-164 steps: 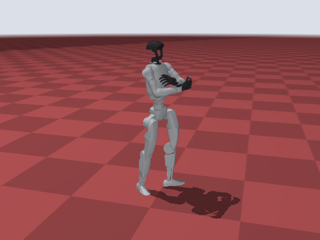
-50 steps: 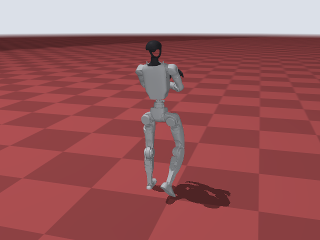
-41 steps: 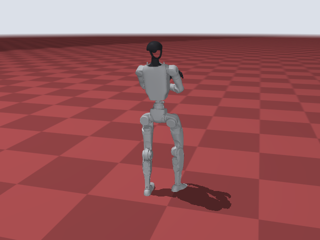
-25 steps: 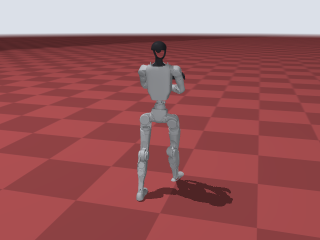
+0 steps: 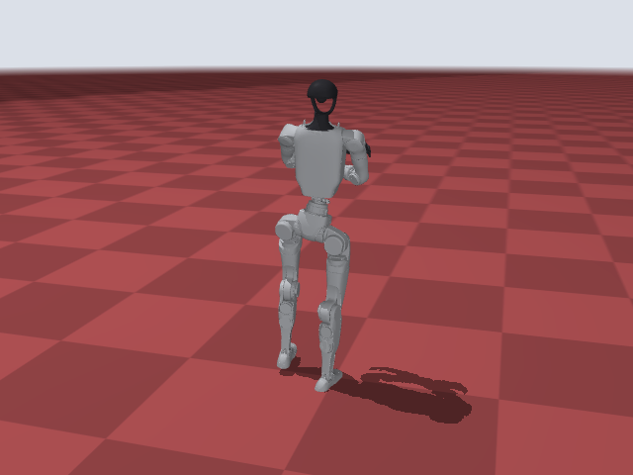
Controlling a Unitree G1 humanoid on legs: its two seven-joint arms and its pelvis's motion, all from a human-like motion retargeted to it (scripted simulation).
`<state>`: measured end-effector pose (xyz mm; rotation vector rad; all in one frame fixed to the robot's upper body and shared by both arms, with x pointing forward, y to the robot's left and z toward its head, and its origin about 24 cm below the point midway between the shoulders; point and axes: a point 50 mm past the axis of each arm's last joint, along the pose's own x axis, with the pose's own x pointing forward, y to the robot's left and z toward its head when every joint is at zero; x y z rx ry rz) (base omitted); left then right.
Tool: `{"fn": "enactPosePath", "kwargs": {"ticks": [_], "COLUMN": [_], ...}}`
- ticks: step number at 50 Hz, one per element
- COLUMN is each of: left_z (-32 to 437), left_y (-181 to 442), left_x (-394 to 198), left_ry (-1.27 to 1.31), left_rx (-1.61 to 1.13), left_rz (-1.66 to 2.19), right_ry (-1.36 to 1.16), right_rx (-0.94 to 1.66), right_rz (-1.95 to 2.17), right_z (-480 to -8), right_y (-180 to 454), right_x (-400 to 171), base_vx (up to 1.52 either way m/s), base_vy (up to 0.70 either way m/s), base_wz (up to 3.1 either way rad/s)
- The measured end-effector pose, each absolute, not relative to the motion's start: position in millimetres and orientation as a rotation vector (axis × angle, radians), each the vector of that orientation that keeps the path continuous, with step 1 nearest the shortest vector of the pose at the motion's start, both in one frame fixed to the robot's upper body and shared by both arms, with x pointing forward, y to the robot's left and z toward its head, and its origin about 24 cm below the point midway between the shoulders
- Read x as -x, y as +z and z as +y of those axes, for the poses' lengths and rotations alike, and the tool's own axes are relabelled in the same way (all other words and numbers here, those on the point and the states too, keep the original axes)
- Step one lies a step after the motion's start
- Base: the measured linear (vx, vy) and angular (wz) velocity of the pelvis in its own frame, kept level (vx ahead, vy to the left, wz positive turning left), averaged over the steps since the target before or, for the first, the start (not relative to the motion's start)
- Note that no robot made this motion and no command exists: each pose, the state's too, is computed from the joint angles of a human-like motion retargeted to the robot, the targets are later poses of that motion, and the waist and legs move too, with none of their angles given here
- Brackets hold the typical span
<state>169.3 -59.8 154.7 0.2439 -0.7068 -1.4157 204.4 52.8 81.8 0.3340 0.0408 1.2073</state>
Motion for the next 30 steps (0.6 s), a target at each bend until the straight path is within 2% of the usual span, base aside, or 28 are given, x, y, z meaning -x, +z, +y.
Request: {"fn": "enactPosePath", "kwargs": {"ticks": [22, 30], "left_z": [-60, -60], "left_y": [153, 152], "left_x": [-162, -165], "left_ry": [-1.514, -1.471], "left_rx": [-0.225, -0.238], "left_rz": [-0.710, -0.690], "right_ry": [1.261, 1.252], "right_rx": [-0.416, -0.408], "right_rz": [0.051, 0.073], "right_z": [53, 49], "right_y": [80, 79], "right_x": [-200, -202], "base_vx": [0.60, 0.49], "base_vy": [0.14, 0.17], "base_wz": [-0.32, 0.21]}}
